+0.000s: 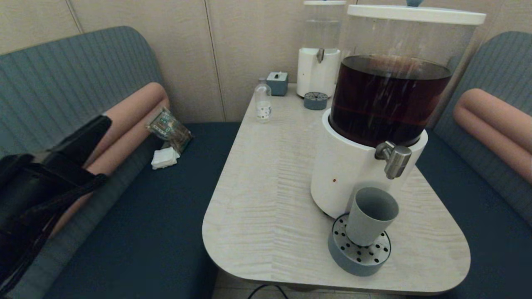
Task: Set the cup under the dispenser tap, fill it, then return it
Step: Turn on the faucet
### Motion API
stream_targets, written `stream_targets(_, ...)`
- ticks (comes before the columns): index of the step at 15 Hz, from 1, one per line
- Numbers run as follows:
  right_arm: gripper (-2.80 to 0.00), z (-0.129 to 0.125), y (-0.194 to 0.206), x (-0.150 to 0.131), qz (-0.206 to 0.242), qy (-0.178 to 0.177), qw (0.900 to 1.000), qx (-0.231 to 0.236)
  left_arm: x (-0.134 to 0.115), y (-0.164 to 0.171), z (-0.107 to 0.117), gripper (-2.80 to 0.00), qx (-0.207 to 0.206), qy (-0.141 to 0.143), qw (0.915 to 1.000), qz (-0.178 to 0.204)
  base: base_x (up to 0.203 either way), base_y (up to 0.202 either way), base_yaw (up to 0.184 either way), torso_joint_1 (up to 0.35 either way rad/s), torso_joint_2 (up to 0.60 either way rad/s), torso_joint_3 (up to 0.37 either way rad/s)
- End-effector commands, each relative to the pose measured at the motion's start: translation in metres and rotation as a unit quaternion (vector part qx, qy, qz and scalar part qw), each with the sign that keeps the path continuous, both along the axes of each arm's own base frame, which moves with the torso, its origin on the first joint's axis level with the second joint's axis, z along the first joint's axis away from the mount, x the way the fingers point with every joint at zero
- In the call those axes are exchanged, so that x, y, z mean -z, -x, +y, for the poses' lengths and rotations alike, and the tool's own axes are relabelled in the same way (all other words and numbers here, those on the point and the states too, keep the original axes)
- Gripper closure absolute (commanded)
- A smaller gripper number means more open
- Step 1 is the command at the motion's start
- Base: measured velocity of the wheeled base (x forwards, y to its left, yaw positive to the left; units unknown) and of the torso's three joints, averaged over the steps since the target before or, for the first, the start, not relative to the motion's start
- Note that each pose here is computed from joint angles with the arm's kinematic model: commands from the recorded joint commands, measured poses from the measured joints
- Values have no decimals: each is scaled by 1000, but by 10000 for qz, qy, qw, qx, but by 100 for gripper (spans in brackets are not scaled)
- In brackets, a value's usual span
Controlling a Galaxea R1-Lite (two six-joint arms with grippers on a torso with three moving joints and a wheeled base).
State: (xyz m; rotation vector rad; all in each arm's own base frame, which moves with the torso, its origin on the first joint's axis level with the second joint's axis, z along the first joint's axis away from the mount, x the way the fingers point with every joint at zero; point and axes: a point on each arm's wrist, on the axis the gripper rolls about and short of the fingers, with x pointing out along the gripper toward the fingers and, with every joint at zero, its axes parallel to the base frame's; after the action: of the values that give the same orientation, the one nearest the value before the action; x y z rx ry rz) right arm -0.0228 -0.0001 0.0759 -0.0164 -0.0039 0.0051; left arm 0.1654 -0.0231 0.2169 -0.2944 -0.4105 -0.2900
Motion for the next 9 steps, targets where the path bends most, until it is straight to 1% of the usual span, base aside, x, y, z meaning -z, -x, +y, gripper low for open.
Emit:
stream_targets(1, 0, 0, 0, 0, -6, 2, 10000, -5, -9, 24, 14, 0, -396, 52, 9984, -391, 0, 0, 0, 0, 0, 0)
stream_targets(4, 0, 0, 0, 0, -12, 2, 10000, -5, -12, 51, 24, 0, -788, 89, 9942, -732, 0, 0, 0, 0, 0, 0)
stream_targets(6, 0, 0, 0, 0, -4, 2, 10000, -5, -15, 69, 25, 0, -864, 91, 9913, -988, 0, 0, 0, 0, 0, 0)
stream_targets(9, 0, 0, 0, 0, -7, 2, 10000, -5, -14, 97, 24, 0, -858, 64, 9868, -1372, 0, 0, 0, 0, 0, 0)
